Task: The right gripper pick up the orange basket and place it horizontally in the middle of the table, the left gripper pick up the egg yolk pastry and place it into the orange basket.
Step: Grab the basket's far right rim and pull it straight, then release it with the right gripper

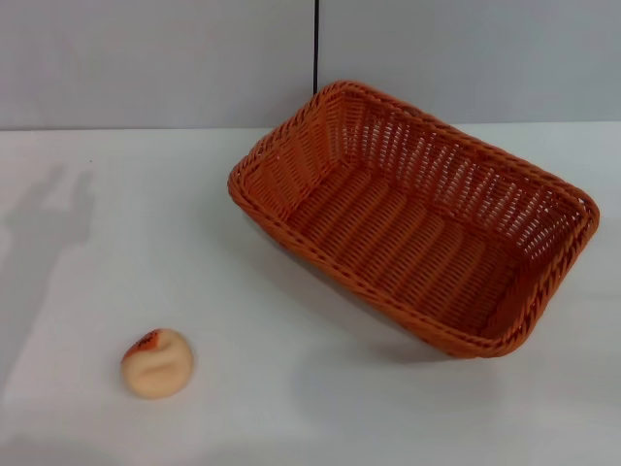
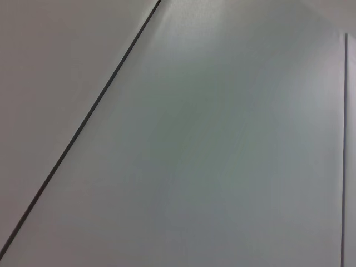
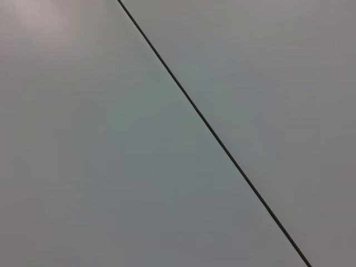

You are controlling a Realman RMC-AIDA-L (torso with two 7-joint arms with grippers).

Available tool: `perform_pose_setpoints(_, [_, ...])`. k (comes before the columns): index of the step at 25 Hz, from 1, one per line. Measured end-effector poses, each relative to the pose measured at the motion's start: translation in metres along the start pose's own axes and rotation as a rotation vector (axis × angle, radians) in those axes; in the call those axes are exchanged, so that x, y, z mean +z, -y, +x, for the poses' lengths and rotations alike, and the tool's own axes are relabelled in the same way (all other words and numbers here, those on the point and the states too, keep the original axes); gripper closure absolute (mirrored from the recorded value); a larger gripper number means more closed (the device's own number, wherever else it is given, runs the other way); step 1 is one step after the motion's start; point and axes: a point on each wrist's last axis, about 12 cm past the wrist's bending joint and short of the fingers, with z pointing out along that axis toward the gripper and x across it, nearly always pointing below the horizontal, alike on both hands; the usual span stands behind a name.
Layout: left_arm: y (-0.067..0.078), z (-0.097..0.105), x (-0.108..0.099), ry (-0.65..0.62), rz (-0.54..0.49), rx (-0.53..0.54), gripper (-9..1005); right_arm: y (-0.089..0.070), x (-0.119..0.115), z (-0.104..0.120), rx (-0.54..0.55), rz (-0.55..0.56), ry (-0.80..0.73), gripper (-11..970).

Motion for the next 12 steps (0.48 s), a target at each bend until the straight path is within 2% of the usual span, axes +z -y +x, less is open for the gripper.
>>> perform_pose_setpoints(9, [-0.0002,-0.0001,0.0,0.001,-0.001,-0.011,608,0.0004,0.0,0.0004,0.001,0.004,-0.002,435])
perform_pose_setpoints(12, [-0.0004,-0.0002,0.0001,0.0,-0.001,-0.011,607,0.0027,0.0028,-0.0066,-0.004,-0.016,-0.009,435])
